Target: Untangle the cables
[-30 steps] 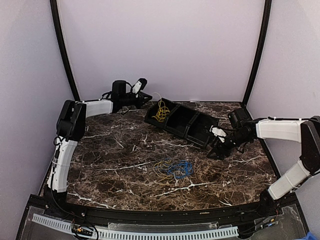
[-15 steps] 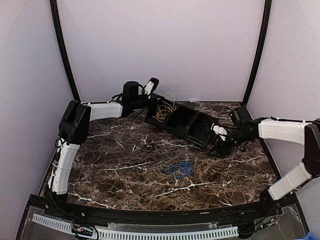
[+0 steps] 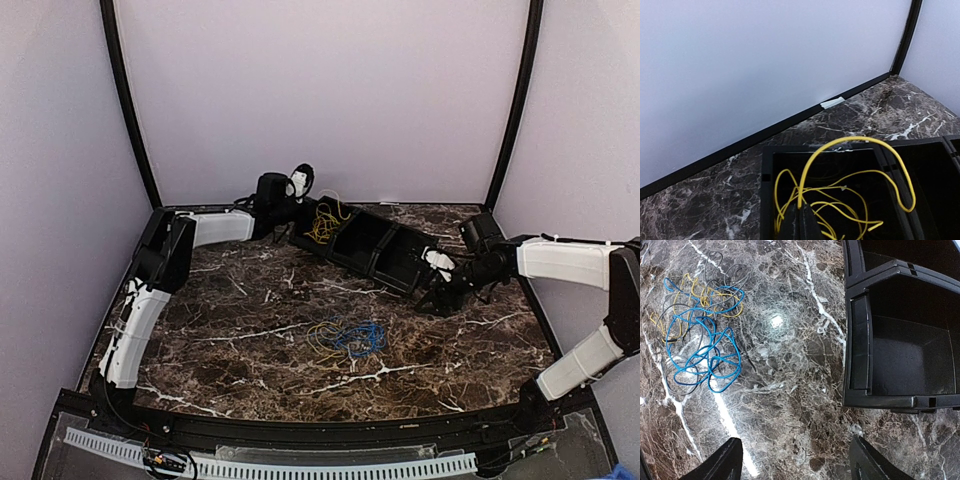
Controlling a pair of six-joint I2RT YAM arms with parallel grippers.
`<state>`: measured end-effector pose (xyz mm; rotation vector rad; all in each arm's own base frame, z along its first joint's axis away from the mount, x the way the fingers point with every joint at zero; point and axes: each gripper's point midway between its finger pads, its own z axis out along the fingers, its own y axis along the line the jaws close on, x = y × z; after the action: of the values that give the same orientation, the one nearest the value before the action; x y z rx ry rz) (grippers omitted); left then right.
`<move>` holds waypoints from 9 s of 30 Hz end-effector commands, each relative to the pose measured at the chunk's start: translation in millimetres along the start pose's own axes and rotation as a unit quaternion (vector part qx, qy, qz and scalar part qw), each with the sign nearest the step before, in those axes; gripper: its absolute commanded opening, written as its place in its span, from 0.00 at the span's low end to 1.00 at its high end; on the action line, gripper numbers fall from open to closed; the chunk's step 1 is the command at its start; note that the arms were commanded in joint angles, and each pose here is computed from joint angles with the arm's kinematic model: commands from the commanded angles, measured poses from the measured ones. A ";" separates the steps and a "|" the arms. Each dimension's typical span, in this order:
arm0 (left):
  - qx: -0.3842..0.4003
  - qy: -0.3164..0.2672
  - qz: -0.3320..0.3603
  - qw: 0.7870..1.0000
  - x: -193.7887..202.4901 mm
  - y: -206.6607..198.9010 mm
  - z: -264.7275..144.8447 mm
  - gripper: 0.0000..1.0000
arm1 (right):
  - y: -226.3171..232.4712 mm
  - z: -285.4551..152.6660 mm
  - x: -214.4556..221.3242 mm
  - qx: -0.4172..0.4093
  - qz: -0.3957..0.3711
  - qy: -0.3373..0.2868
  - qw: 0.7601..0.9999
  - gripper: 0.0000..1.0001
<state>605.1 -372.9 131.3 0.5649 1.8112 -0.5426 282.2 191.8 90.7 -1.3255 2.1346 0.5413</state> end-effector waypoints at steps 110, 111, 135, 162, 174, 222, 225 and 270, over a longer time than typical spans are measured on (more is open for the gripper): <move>0.081 0.206 -0.226 0.949 165.2 -218.0 -249.6 0.37 | 121.9 65.5 -88.6 -0.103 -0.264 0.001 0.959 0.74; 0.079 0.207 -0.228 0.948 167.0 -217.7 -248.7 0.35 | 124.1 68.2 -88.7 -0.106 -0.264 0.001 0.959 0.74; 0.085 0.043 -0.117 0.989 35.1 -204.8 -300.2 0.00 | 135.8 83.5 -125.6 -0.077 -0.245 -0.032 0.966 0.75; 0.064 -0.194 -0.134 0.970 -173.9 -184.9 -400.1 0.00 | 188.2 88.5 -181.4 -0.265 -0.166 -0.143 0.939 0.43; 0.049 -0.376 -0.081 0.922 -327.5 -172.3 -517.3 0.00 | 181.5 141.9 -137.1 -0.274 -0.111 -0.075 0.952 0.18; -0.215 -0.363 -0.001 0.907 -284.2 -90.1 -541.7 0.00 | 129.3 117.2 -127.2 -0.211 -0.159 -0.029 0.964 0.57; -0.204 -0.304 -0.017 0.930 -234.0 -92.8 -495.9 0.00 | 142.0 94.5 -125.8 -0.248 -0.178 -0.010 0.952 0.59; -0.018 -0.148 -0.091 0.985 -70.2 -113.2 -364.6 0.00 | 156.7 105.0 -202.0 -0.266 -0.111 -0.060 0.956 0.64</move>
<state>286.0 -270.2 290.0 0.3697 1.6469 -0.7414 245.2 434.0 133.8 -1.7902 1.8176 0.9337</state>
